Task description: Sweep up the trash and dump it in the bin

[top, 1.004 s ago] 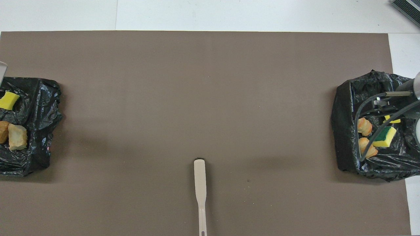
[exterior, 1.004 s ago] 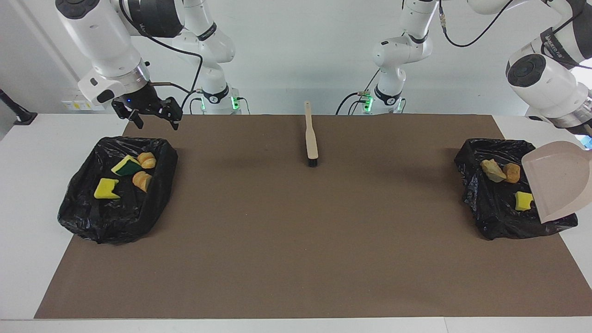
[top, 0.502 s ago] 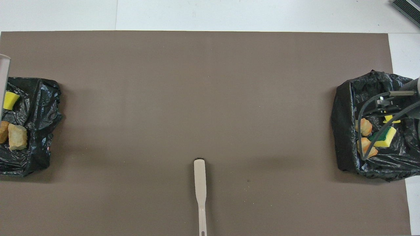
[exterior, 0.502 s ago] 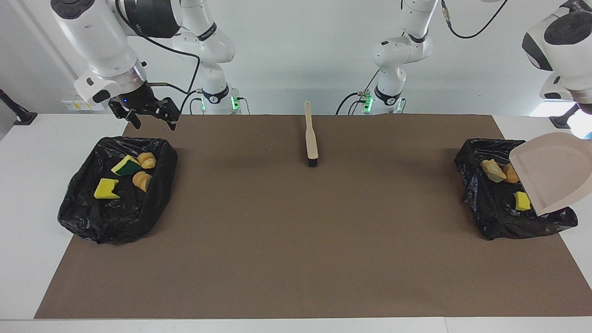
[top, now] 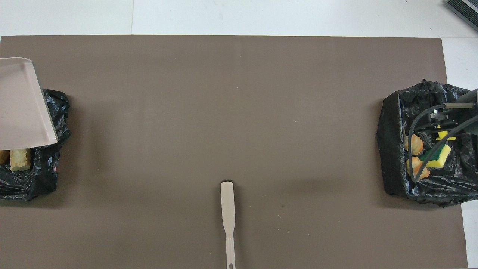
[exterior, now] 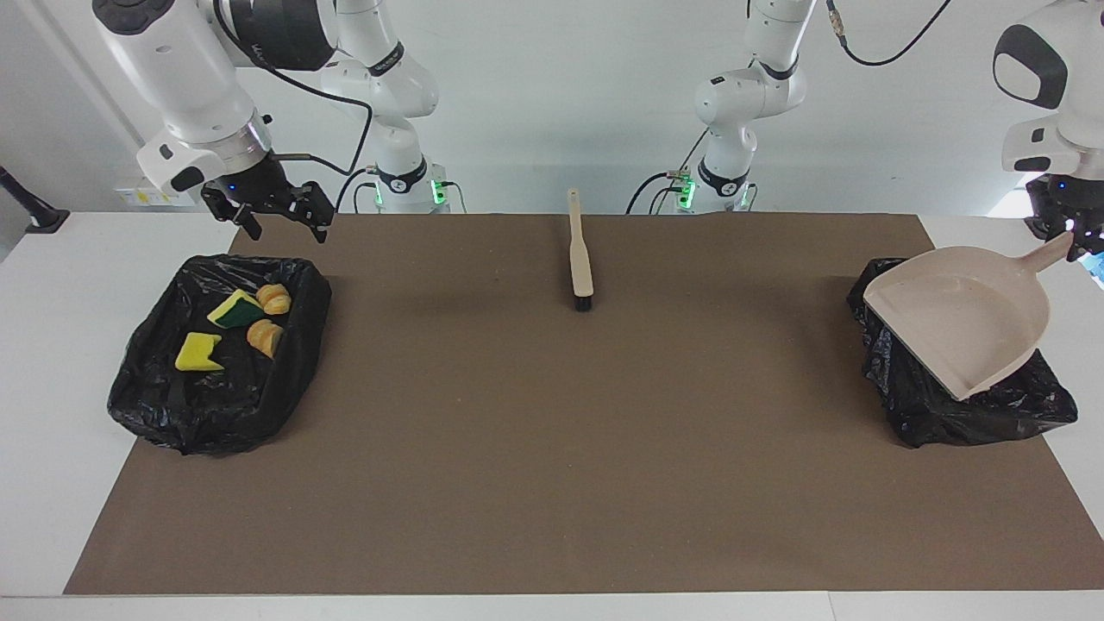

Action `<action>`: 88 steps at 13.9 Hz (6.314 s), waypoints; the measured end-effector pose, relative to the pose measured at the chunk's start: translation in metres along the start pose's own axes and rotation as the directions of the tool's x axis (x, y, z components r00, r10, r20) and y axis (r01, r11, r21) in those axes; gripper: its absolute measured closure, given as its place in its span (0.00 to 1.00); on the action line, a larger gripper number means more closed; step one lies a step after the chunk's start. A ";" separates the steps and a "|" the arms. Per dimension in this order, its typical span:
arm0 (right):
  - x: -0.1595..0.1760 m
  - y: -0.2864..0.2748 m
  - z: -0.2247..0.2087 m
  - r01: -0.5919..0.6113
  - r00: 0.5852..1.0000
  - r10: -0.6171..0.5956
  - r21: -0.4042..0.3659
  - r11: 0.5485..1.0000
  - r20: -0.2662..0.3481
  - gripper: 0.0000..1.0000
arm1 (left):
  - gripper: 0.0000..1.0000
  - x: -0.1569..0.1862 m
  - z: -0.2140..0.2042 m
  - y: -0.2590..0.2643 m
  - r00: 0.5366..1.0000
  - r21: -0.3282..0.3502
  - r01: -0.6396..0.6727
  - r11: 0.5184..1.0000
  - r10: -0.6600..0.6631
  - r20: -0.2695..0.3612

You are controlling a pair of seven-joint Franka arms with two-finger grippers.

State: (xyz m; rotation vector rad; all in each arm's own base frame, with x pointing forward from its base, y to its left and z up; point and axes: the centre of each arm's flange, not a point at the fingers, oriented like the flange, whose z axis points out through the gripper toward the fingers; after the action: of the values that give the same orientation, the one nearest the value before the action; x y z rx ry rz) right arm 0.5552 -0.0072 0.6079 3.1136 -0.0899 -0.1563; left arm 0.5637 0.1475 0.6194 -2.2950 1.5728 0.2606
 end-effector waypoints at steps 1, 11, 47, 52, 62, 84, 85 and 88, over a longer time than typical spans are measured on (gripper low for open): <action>0.000 -0.001 -0.001 0.001 1.000 -0.001 0.000 1.000 -0.002 0.00 | 0.69 0.003 -0.003 0.007 0.992 -0.044 0.114 0.993 -0.116 -0.044; 0.001 -0.002 -0.006 0.001 1.000 -0.001 -0.003 1.000 -0.025 0.00 | 0.69 0.190 -0.048 0.098 0.759 -0.295 0.591 0.750 -0.642 -0.111; 0.011 0.002 -0.007 -0.007 0.995 0.008 0.002 1.000 -0.103 0.00 | 0.35 0.530 0.028 0.265 0.458 -0.478 0.761 0.439 -0.885 -0.084; 0.011 0.002 -0.007 -0.007 0.995 0.008 0.002 1.000 -0.103 0.00 | 0.00 0.503 0.010 0.244 0.431 -0.471 0.782 0.408 -0.900 -0.065; 0.011 0.002 -0.007 -0.007 0.995 0.008 0.002 1.000 -0.103 0.00 | 0.00 0.348 -0.032 0.163 0.351 -0.428 0.853 0.300 -0.935 0.044; 0.011 0.002 -0.007 -0.007 0.995 0.008 0.002 1.000 -0.103 0.00 | 0.00 0.145 -0.037 0.092 0.380 -0.421 0.840 0.342 -0.925 0.007; 0.011 0.002 -0.007 -0.007 0.995 0.008 0.002 1.000 -0.103 0.00 | 0.00 0.140 -0.051 0.090 0.373 -0.421 0.839 0.346 -0.928 -0.018; 0.011 0.002 -0.007 -0.007 0.995 0.008 0.002 1.000 -0.103 0.00 | 0.00 0.124 -0.090 0.088 0.366 -0.420 0.835 0.354 -0.929 -0.056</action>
State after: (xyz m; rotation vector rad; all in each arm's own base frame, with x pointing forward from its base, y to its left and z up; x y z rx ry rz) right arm 0.5668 -0.0100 0.6142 3.1154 -0.0997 0.0045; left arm 0.5238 -0.0224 0.6445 -3.1806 0.0593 -0.1465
